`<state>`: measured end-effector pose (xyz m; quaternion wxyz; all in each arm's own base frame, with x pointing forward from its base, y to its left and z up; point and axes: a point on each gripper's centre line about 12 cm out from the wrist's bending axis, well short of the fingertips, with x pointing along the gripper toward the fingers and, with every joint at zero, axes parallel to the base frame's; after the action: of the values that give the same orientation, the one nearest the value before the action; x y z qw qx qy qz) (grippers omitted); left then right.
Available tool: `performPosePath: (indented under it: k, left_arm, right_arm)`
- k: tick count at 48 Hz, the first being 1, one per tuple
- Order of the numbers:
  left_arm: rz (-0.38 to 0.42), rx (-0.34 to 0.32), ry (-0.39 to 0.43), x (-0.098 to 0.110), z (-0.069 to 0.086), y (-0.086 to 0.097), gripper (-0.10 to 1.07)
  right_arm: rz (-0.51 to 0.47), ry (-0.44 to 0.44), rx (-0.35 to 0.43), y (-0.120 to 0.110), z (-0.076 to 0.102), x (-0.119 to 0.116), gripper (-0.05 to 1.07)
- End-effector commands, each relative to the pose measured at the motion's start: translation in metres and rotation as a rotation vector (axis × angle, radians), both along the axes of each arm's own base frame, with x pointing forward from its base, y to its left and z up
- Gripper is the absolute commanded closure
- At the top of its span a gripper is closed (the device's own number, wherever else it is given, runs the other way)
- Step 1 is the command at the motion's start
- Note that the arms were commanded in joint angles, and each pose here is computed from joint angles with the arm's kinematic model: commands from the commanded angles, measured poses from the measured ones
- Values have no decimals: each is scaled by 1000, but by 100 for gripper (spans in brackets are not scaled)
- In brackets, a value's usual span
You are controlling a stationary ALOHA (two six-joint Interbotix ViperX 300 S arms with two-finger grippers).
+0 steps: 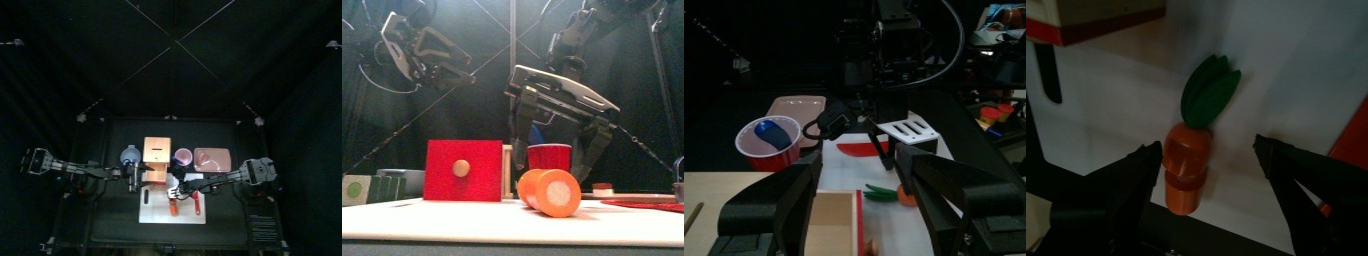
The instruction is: Grab carrot top
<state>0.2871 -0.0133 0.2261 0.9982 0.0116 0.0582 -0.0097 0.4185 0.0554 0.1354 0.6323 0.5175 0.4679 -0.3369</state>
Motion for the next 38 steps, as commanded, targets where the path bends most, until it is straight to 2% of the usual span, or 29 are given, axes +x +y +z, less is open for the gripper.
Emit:
performPosePath:
  k: [1,12,20,38]
  left_arm:
    - [-13,-3,-35,4,9,-4,4]
    - [-17,-1,-48,3,9,-5,4]
    - [-26,2,-63,3,11,-8,4]
    - [-43,3,-72,2,12,-13,4]
  right_arm:
    - [-2,-33,6,1,10,9,1]
    - [-4,-11,12,5,-3,18,1]
    - [-38,-14,17,5,-4,25,2]
    - [-82,24,18,6,-7,20,5]
